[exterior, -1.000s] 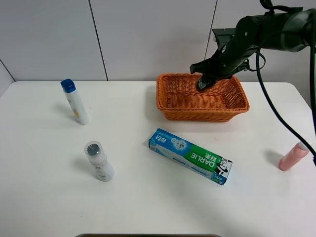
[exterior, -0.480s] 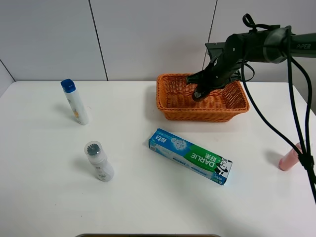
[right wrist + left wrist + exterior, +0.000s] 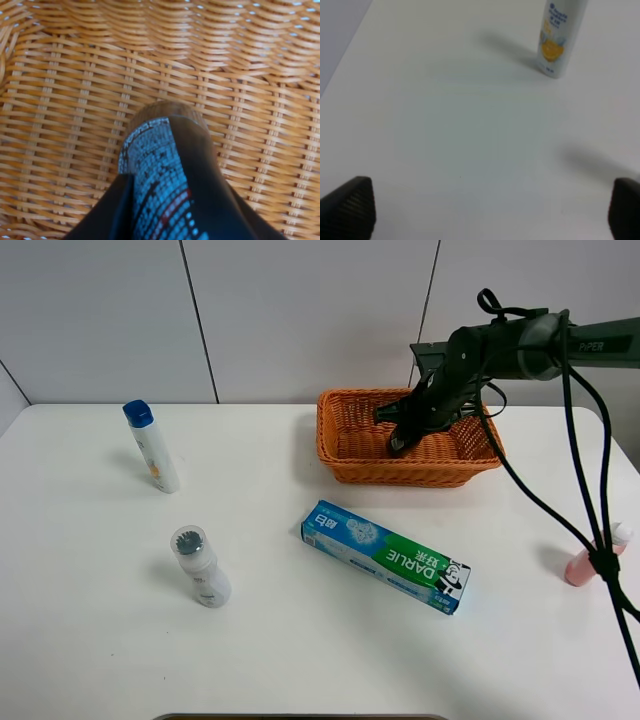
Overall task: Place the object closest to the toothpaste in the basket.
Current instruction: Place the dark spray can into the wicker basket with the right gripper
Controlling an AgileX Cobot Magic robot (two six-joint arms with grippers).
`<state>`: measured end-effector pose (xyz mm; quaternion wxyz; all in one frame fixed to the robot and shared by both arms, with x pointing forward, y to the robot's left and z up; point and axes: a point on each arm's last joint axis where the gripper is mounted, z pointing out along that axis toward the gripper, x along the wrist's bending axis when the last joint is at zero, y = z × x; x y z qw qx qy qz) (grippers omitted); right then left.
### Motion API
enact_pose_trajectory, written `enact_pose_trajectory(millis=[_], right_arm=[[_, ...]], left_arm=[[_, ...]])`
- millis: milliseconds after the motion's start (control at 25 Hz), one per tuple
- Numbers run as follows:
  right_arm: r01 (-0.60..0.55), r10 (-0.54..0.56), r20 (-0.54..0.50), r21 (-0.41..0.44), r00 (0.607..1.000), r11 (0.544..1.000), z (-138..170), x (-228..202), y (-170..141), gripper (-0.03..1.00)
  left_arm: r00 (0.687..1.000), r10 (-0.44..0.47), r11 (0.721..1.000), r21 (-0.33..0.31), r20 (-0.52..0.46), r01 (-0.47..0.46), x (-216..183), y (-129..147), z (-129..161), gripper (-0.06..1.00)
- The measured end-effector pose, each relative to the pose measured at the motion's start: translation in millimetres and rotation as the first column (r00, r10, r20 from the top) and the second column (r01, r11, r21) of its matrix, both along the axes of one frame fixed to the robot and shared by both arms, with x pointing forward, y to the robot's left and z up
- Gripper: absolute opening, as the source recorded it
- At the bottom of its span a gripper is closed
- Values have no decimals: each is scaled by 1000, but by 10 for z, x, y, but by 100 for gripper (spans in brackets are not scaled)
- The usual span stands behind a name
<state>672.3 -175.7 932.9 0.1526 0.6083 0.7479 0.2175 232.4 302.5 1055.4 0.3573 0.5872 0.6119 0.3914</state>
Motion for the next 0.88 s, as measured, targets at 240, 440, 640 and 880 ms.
enact_pose_trajectory(millis=[240, 440, 640, 880], right_arm=[[0, 0, 6, 2, 1000, 1000, 3, 5, 1, 35], [0, 0, 14, 4, 1000, 1000, 7, 11, 3, 35], [0, 0, 16, 4, 1000, 1000, 8, 12, 4, 35], [0, 0, 17, 5, 1000, 1000, 8, 13, 4, 35]], left_arm=[[1000, 0, 1000, 0, 0, 0, 0, 0, 0, 94], [1000, 0, 1000, 0, 0, 0, 0, 0, 0, 94], [1000, 0, 1000, 0, 0, 0, 0, 0, 0, 94], [1000, 0, 1000, 0, 0, 0, 0, 0, 0, 94]])
